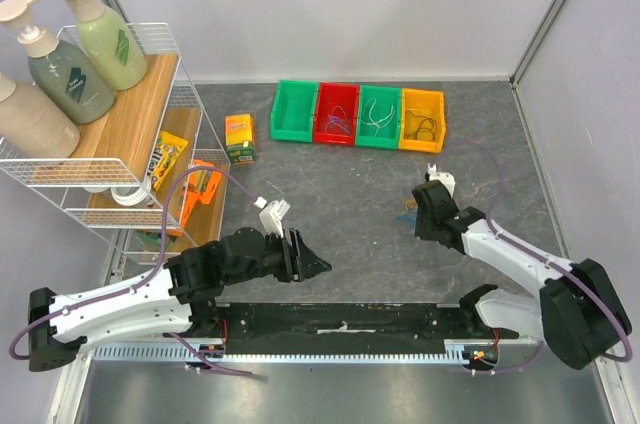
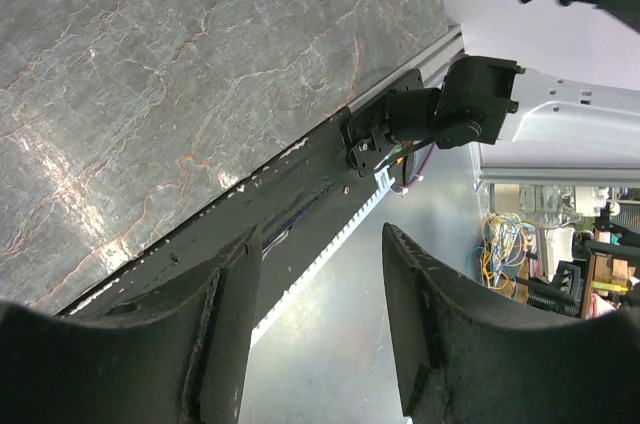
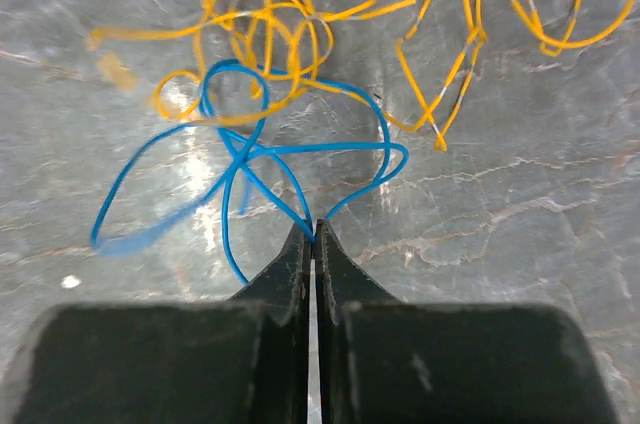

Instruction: Untangle the cables

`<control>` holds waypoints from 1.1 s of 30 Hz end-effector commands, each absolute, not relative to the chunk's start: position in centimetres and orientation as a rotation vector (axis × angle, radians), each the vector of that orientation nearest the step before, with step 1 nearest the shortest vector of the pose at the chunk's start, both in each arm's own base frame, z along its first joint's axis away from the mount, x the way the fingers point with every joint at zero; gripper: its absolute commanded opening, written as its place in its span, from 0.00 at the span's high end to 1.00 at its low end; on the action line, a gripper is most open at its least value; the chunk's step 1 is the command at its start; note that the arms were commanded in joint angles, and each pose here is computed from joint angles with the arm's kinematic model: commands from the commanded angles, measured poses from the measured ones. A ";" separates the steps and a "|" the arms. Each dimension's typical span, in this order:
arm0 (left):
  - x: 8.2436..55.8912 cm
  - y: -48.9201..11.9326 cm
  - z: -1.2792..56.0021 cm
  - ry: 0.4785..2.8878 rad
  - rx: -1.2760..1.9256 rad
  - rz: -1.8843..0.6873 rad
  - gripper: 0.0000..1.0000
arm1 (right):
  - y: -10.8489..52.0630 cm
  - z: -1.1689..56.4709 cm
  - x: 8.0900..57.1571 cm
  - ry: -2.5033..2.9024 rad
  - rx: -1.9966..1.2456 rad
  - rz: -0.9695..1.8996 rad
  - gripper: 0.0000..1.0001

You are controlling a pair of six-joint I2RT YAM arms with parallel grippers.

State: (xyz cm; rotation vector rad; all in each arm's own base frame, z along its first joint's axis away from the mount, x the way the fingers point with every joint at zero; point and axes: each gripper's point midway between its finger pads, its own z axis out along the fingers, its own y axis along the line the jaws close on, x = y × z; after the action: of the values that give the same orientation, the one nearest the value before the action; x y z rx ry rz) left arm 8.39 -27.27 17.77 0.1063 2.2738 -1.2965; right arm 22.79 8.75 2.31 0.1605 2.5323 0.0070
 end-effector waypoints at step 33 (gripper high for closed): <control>8.3 -27.8 20.0 2.176 0.158 -1.368 0.39 | 27.7 14.9 16.1 2.274 -0.663 1.174 1.00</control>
State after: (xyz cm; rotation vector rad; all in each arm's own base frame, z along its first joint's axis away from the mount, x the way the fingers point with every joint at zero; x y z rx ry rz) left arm 8.11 -26.58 18.59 0.1022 2.2164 -1.3485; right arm 17.50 23.08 10.40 -0.4028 2.5071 0.9531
